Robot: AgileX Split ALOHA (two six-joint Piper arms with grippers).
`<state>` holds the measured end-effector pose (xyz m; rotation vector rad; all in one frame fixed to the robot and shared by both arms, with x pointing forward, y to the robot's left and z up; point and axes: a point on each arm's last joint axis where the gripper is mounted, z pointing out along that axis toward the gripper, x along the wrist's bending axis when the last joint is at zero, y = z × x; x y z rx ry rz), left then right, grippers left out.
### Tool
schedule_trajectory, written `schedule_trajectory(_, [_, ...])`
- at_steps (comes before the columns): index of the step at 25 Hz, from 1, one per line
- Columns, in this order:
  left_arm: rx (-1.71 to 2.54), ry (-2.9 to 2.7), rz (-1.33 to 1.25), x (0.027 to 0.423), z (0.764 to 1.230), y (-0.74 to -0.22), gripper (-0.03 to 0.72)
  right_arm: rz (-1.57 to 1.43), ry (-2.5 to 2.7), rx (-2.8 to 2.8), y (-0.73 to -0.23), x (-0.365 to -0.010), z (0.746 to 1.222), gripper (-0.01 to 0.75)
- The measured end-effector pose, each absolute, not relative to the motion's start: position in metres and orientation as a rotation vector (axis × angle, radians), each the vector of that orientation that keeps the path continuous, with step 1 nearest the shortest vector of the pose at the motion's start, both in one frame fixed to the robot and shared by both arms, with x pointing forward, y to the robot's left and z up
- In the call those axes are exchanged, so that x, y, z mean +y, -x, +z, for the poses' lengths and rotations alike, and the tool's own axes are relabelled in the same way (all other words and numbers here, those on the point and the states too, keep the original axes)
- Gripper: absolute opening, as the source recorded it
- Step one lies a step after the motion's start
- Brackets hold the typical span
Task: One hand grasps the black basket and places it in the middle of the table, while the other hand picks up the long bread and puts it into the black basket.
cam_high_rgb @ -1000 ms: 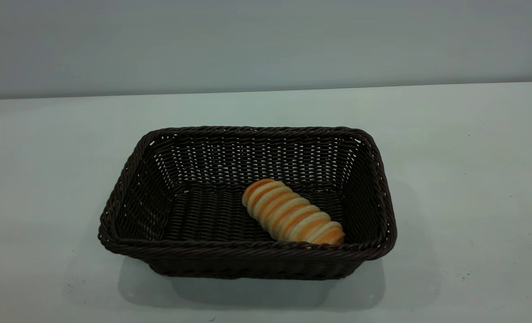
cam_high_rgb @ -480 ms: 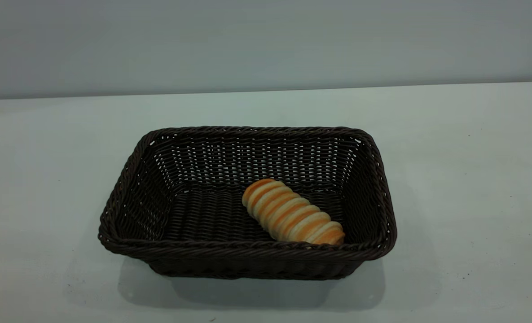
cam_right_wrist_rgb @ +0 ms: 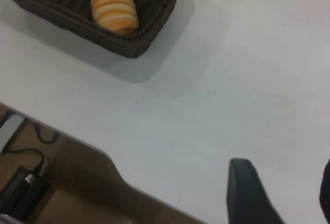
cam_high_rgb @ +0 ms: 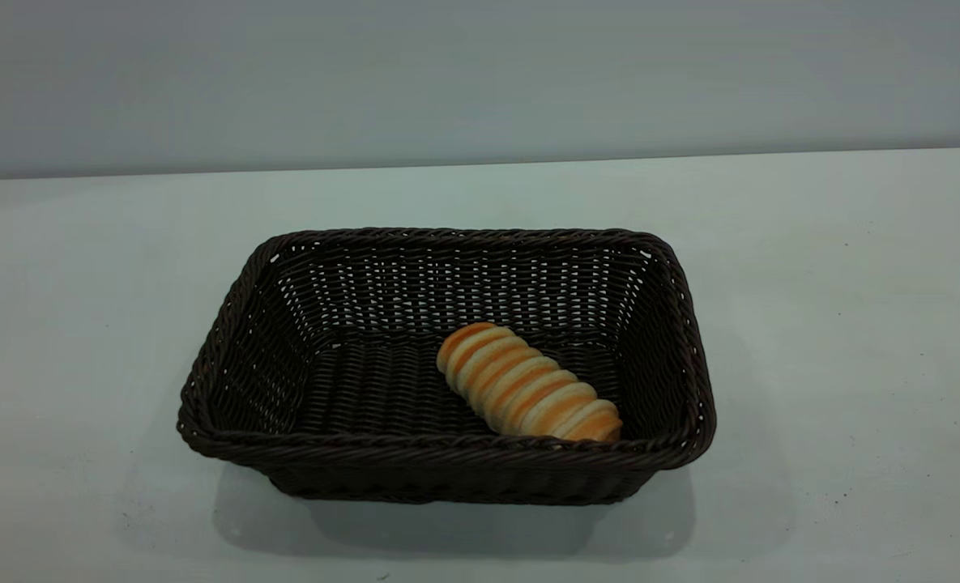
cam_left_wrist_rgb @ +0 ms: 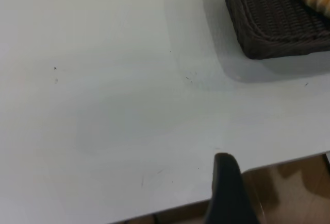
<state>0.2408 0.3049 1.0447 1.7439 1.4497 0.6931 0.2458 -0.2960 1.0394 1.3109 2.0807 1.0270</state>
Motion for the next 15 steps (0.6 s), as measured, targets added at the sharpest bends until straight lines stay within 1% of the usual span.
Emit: schedule_trajectory(15, [1.445,-1.726,0.705,0.3057,1.0447,-0.2382,0.544,1.018,-1.330,2.063,-0.2459,-0.2962,1.0394,0.325])
